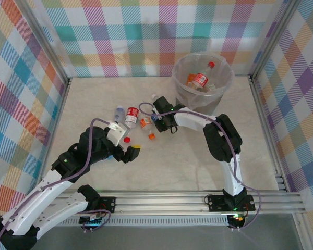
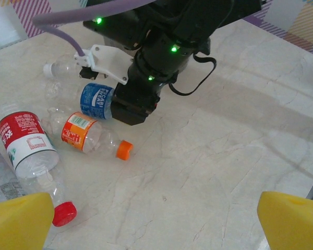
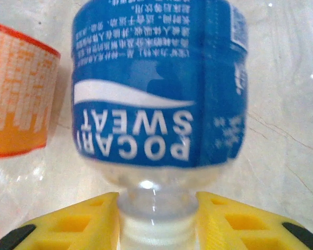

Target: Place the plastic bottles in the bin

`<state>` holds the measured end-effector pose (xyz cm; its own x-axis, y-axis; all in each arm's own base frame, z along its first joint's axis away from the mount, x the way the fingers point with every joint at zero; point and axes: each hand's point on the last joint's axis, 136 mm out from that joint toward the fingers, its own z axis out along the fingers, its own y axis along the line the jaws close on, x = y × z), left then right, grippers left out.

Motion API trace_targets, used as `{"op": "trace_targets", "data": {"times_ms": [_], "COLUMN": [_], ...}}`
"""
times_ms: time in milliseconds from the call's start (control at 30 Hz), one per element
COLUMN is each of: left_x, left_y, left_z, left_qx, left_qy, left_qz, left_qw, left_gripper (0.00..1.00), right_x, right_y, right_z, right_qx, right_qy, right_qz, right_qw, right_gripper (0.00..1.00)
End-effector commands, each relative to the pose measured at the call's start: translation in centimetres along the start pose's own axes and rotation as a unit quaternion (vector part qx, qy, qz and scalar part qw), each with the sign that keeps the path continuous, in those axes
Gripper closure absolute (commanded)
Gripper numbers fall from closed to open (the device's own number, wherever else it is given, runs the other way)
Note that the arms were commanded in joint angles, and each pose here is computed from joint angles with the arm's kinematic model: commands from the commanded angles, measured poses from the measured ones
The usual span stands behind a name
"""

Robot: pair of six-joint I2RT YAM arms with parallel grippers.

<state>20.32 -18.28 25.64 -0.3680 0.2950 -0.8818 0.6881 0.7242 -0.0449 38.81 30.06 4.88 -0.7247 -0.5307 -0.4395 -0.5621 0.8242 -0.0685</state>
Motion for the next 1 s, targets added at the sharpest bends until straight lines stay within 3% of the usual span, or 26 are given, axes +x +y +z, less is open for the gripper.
{"op": "trace_targets", "data": {"times_ms": [0,367,600,767,967], "left_x": [-0.8,-3.7,-3.4,-2.3,-2.0], "left_y": [0.5,0.1,-0.5,-0.3,-0.4], "left_z": [0.0,-1.1,-0.7,-0.3,-0.2], "left_qx": [-0.012,-0.002,0.017,0.013,0.017], "left_qy": [-0.021,-0.066,-0.065,-0.059,-0.051], "left_qz": [-0.01,-0.014,-0.022,-0.023,-0.023], "left_qw": [1.0,0.998,0.997,0.998,0.998], "left_gripper": [0.0,0.0,0.0,0.0,0.0], "right_x": [-0.5,-0.7,-0.4,0.0,0.4], "right_y": [0.0,1.3,0.4,-0.9,-1.8], "right_z": [-3.4,-9.4,-6.3,-3.5,-1.0], "right_qx": [0.005,-0.018,-0.002,0.004,0.018], "right_qy": [-0.024,-0.067,-0.039,-0.009,0.02], "right_qz": [-0.01,-0.005,-0.004,-0.006,-0.022], "right_qw": [1.0,0.998,0.999,1.0,0.999], "right_gripper": [0.59,0.59,0.52,0.39,0.36]}}
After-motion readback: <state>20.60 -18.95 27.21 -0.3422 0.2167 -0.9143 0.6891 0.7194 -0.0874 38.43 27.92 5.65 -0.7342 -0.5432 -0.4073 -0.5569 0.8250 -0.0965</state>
